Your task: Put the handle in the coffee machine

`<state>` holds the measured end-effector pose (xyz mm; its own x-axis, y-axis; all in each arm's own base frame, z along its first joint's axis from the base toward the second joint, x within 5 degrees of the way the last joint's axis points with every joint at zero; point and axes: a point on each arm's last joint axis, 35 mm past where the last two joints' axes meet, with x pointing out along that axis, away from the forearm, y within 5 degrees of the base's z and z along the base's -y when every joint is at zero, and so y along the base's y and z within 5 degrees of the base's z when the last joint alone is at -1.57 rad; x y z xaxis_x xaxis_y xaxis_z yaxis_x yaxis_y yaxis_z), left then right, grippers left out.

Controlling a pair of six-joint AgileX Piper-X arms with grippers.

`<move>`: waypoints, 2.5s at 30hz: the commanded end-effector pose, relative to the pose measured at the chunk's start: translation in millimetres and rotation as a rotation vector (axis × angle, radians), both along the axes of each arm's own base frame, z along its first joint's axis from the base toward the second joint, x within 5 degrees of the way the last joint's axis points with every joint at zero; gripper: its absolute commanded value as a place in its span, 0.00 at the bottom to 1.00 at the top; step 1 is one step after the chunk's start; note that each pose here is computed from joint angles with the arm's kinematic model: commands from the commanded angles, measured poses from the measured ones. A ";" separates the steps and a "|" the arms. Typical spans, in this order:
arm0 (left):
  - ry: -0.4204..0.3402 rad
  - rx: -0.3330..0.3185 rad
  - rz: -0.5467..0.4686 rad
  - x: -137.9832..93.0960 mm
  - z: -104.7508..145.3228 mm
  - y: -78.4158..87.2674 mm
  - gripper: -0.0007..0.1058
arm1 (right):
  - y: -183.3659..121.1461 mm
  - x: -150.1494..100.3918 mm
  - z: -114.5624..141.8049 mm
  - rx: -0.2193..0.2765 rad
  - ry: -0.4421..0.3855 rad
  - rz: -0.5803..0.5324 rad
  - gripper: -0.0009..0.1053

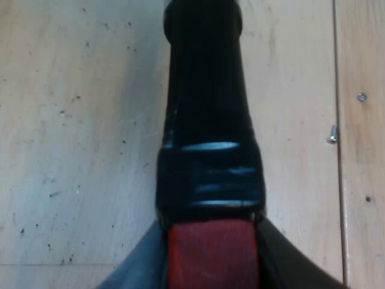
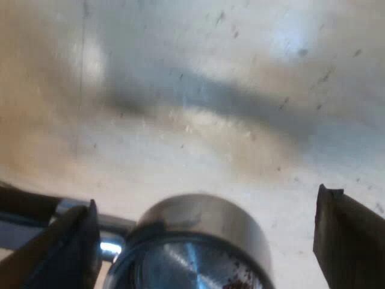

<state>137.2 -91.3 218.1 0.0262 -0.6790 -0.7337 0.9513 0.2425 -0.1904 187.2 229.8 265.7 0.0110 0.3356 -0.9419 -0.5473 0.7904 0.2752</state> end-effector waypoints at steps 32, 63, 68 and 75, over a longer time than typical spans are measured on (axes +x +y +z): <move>0.070 -0.090 0.415 40.5 8.8 71.1 0.01 | 50.3 -56.0 65.4 0.086 -0.821 -0.078 0.65; -0.066 -0.057 0.379 115.8 37.4 81.3 0.01 | 99.0 -52.8 -10.6 0.189 -1.078 -0.142 0.51; -0.079 -0.061 0.376 120.5 34.7 81.5 0.01 | 109.7 -46.9 -28.1 0.175 -1.206 -0.174 0.51; -0.080 -0.079 0.369 123.3 32.7 81.2 0.01 | 119.8 -40.4 -43.8 0.154 -1.289 -0.311 0.51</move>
<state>256.8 -8.0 240.8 0.3110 -0.6177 -0.7223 0.7866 0.5938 -0.1691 146.4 348.4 217.1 0.9427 0.2779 -0.1845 -0.3146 0.9245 -0.2150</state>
